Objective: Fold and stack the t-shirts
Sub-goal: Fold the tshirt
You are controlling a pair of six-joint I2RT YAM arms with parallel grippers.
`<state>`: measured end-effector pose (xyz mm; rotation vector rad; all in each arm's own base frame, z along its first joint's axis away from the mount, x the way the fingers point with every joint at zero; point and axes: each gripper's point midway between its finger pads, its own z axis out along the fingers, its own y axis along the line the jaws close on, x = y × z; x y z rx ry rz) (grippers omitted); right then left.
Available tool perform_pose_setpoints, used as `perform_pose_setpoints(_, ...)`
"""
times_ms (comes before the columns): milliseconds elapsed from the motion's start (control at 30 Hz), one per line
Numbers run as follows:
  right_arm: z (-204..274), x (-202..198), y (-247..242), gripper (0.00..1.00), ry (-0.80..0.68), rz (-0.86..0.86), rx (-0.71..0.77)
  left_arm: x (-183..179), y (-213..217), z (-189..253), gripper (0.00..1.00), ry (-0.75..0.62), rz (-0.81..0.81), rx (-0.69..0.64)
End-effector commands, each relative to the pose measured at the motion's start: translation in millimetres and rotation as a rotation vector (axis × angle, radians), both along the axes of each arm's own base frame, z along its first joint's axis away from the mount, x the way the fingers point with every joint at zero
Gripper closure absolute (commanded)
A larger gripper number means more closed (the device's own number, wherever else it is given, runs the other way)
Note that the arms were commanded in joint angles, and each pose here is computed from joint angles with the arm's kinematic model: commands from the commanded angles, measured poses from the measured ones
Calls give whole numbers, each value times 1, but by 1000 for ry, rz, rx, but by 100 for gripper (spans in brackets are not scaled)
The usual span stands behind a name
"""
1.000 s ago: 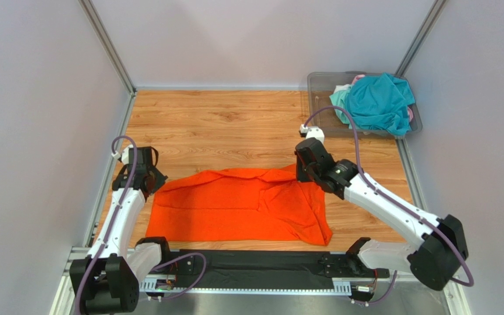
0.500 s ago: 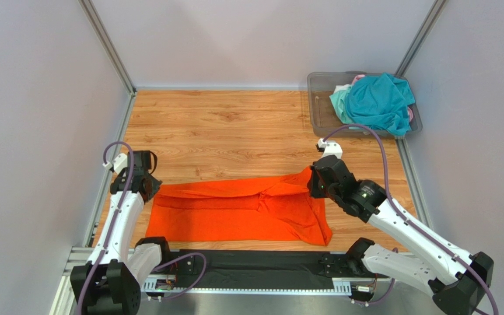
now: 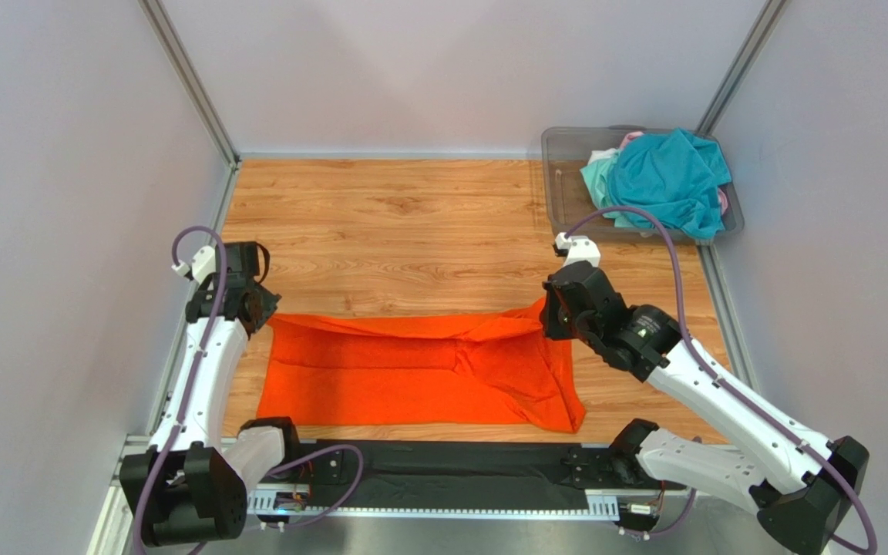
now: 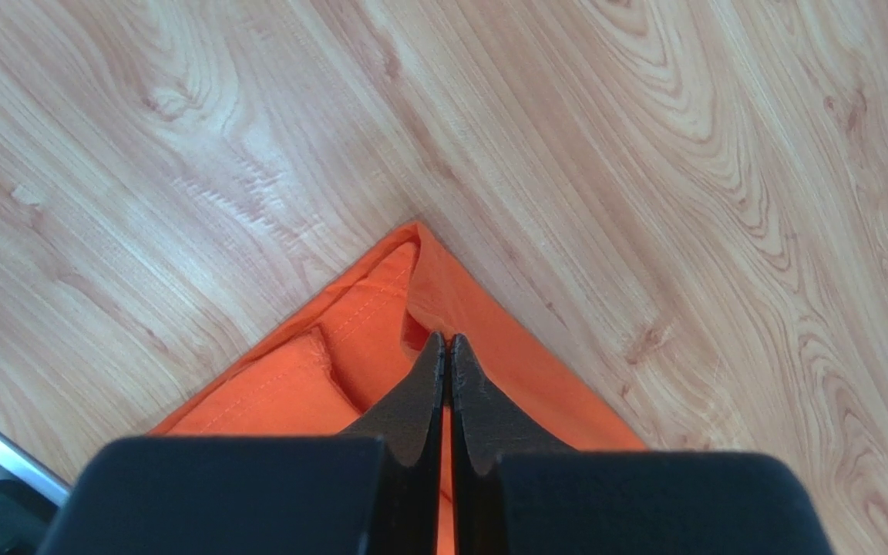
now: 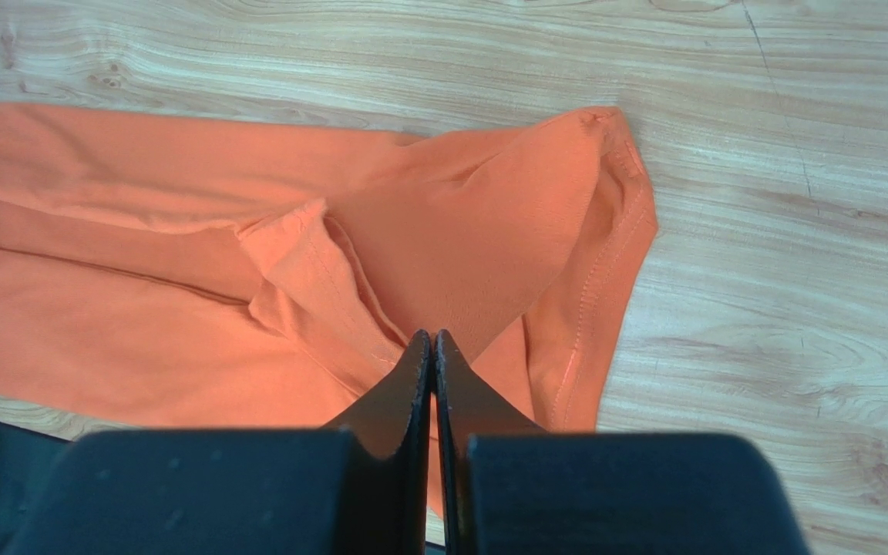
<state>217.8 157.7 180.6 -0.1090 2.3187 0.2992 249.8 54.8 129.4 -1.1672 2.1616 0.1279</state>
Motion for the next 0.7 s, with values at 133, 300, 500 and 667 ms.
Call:
perform_pose_setpoints(133,-13,-5,4,100,25,21,11,4,5,-13,100,9,-8,20)
perform_pose_setpoints(300,-42,-24,1,100,101,30,29,-14,9,-42,100,91,21,28)
perform_pose_setpoints(500,-63,-45,-5,99,159,13,82,-33,11,-63,100,158,49,29)
perform_pose_setpoints(667,-95,-67,-7,91,260,-24,129,-40,11,-68,80,177,63,23)
